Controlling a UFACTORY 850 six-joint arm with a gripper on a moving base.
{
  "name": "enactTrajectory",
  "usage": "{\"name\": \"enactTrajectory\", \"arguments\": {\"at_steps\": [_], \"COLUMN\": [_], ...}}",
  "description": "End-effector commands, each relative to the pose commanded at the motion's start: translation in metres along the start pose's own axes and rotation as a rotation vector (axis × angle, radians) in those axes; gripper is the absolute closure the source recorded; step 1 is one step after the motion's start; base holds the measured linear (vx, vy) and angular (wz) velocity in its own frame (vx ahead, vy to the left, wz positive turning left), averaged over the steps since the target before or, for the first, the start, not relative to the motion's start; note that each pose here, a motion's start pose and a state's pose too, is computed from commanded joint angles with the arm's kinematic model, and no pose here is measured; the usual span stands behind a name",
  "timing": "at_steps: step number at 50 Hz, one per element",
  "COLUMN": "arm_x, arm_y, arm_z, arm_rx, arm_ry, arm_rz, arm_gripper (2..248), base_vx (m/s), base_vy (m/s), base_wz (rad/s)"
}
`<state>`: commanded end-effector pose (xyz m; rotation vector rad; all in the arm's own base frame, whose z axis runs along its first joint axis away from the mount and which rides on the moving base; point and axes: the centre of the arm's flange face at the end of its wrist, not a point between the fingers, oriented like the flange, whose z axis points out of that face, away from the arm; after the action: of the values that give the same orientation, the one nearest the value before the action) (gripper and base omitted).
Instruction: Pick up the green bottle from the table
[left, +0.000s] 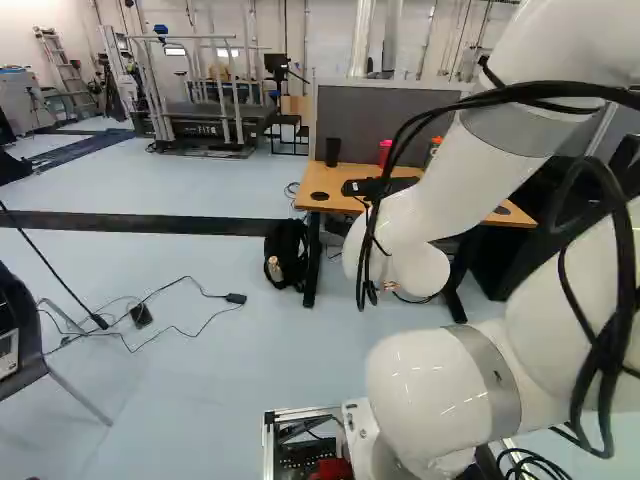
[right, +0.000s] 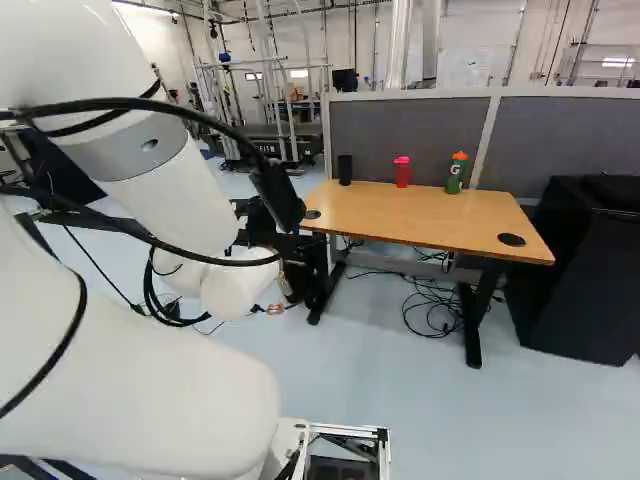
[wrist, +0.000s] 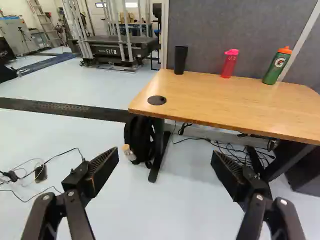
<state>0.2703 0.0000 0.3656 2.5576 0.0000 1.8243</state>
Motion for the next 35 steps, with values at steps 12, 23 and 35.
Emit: {"name": "enactTrajectory", "arguments": {"at_steps": [12, 23, 35], "arm_x": [0.0, 0.0, 0.0], "arm_y": [0.0, 0.0, 0.0], "arm_z": [0.0, 0.0, 0.0], "arm_rx": [0.0, 0.0, 0.0], "arm_ry": [0.0, 0.0, 0.0], "arm_rz": [0.0, 0.0, 0.0], "arm_gripper": [3, 3, 3], "base_vx": [0.152, 0.147, 0.135], "base_vy": [-0.023, -0.029, -0.037], "base_wz": [-0.132, -0.16, -0.193]}}
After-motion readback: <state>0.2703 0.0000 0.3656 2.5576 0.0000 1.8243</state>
